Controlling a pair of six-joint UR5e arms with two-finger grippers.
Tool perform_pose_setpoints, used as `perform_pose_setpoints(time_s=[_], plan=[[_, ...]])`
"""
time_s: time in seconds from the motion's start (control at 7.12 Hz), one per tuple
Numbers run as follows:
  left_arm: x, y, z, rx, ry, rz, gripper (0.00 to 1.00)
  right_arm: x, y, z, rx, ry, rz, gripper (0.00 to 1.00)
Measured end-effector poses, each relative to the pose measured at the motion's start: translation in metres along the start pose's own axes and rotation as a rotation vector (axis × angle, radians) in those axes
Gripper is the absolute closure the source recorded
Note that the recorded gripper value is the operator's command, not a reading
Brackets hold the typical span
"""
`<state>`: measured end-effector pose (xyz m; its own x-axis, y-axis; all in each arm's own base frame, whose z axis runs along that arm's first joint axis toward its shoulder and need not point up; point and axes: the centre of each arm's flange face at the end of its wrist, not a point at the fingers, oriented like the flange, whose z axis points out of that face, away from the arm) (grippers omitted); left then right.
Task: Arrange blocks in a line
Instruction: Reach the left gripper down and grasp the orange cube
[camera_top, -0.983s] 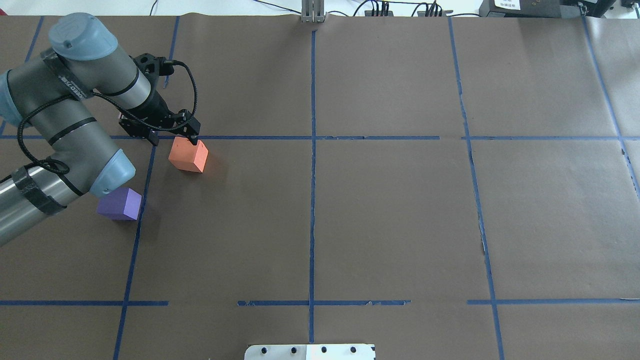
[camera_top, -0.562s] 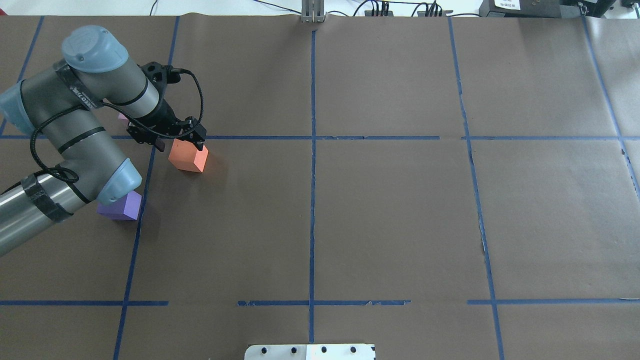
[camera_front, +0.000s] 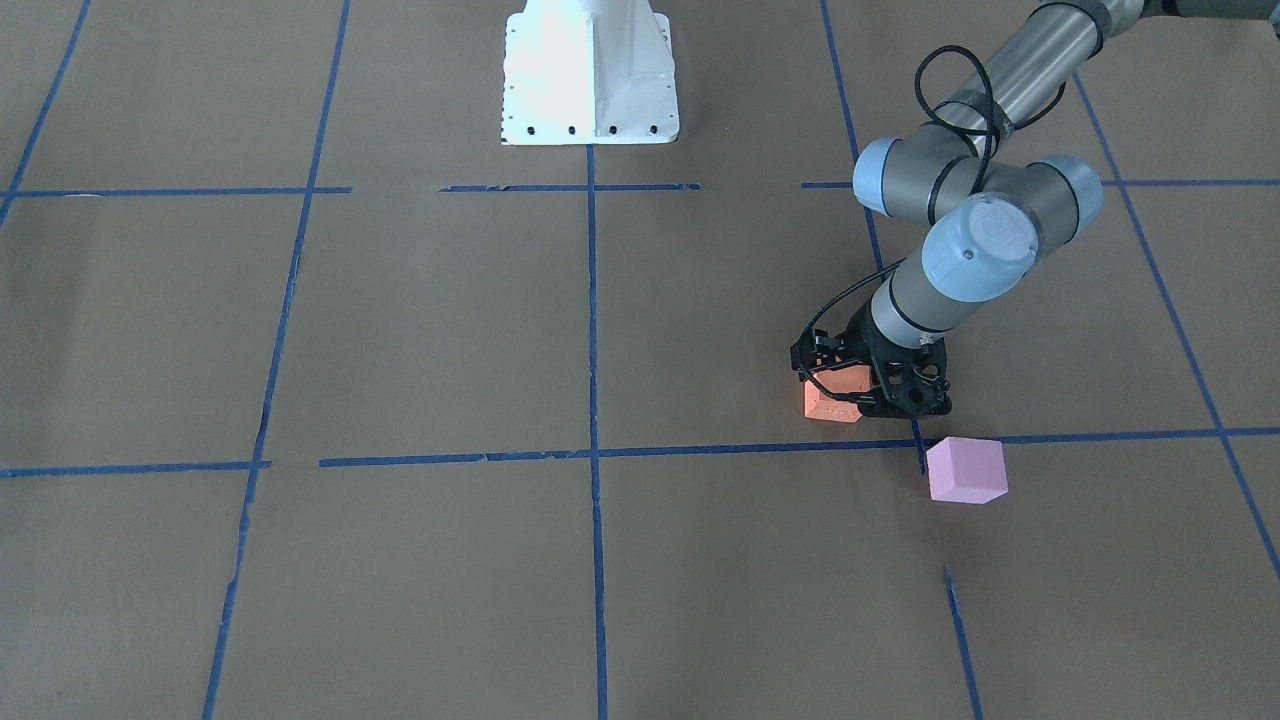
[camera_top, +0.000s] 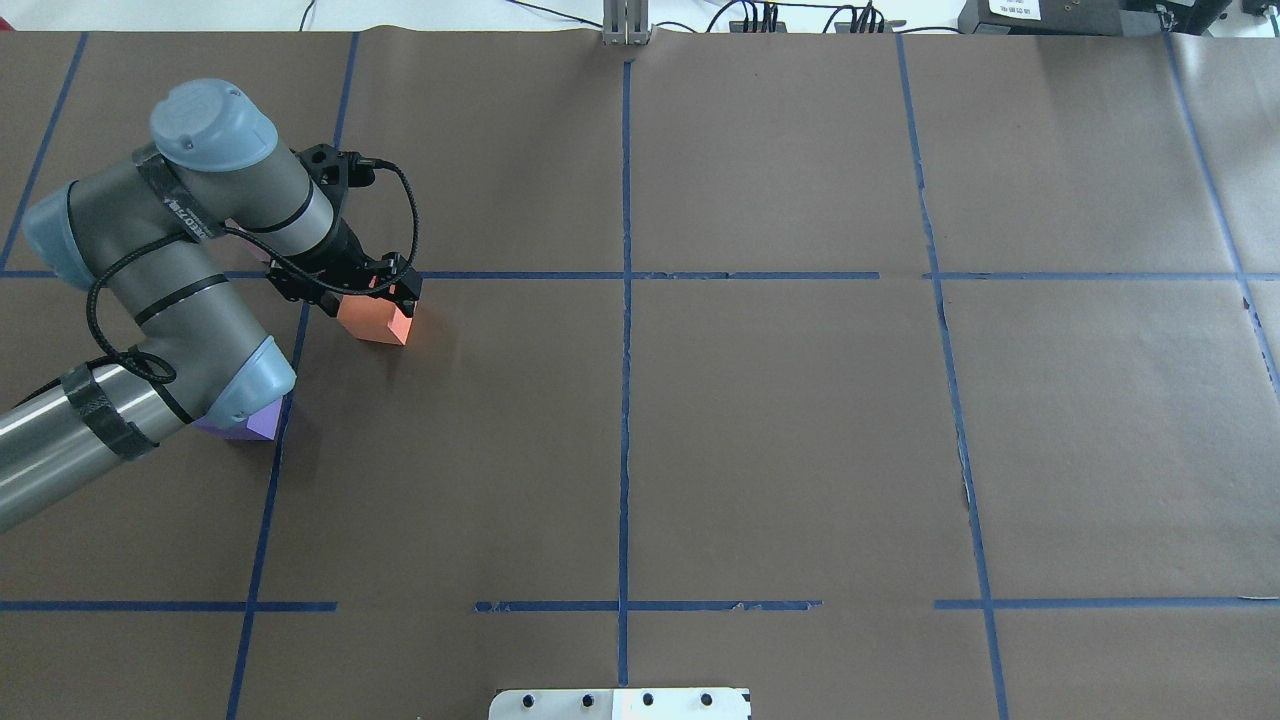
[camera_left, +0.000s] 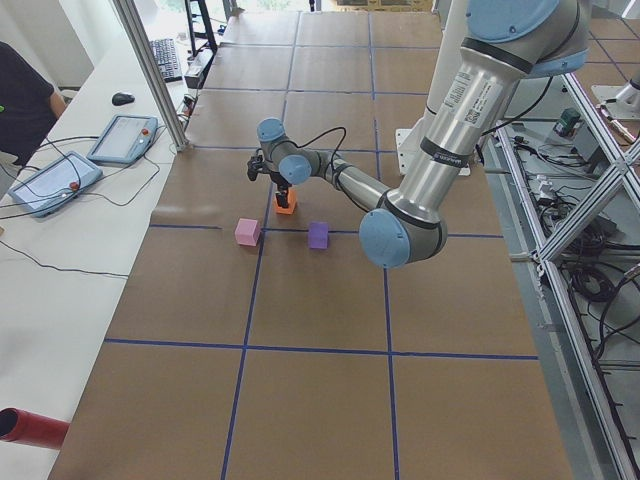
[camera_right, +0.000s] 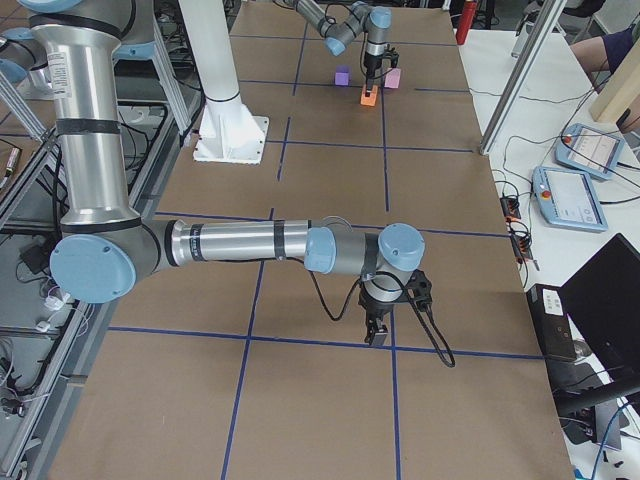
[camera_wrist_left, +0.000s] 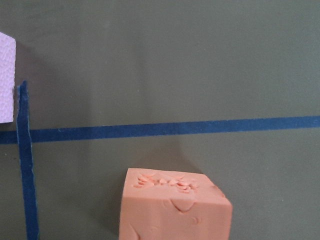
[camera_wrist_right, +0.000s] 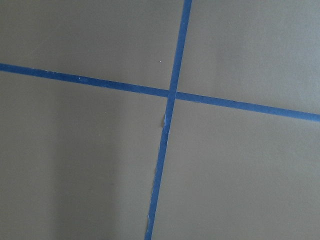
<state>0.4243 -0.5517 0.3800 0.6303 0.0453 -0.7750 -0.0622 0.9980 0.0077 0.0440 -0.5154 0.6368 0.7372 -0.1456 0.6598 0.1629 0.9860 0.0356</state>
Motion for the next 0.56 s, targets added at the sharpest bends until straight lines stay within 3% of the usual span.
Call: perform_pose_setpoints(time_s=[0.28, 0.56], plan=[[-0.0035, -0.0018, 0.0064, -0.003, -0.006, -0.004, 0.03, 0.0, 0.0, 0.0, 0.0, 0.0, 0.0, 0.0], [-0.0058, -0.0038, 0.0111, 0.004, 0.003, 0.006, 0.14, 0.0, 0.0, 0.0, 0.0, 0.0, 0.0, 0.0]])
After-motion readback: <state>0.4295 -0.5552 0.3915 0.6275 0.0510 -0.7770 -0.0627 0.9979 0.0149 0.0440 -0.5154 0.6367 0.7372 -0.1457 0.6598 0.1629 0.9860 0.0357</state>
